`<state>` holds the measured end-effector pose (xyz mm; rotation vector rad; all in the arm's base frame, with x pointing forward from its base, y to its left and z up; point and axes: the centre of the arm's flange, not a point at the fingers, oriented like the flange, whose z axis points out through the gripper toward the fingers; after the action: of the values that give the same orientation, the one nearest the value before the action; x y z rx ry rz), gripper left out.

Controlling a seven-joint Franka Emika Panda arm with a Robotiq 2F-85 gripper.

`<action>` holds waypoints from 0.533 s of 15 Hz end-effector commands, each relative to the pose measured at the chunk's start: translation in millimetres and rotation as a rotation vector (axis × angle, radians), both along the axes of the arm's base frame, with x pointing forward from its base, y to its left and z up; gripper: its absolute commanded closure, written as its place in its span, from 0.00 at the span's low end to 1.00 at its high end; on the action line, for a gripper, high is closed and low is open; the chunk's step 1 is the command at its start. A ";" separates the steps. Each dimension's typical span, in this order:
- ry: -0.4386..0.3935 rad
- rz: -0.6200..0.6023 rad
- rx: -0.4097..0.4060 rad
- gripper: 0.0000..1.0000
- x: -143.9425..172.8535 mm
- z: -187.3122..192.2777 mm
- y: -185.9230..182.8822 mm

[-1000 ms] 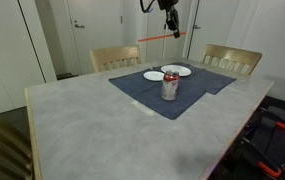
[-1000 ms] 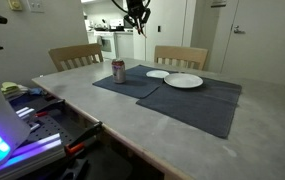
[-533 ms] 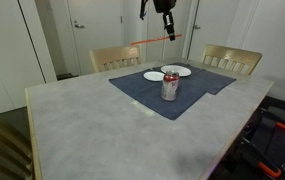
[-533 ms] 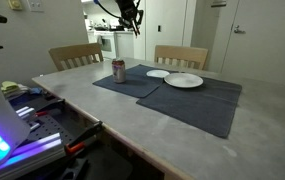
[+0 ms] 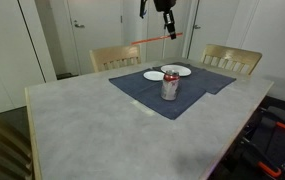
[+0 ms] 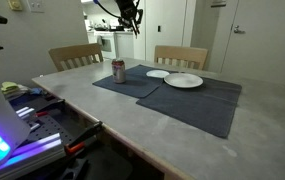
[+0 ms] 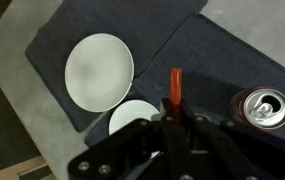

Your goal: Take the straw from the white plate and put it in the can

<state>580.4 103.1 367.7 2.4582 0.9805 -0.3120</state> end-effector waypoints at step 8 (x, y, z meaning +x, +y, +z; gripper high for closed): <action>0.184 0.122 -0.225 0.98 -10.3 69.5 51.3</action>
<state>562.0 144.0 424.4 2.2571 1.0261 -0.5300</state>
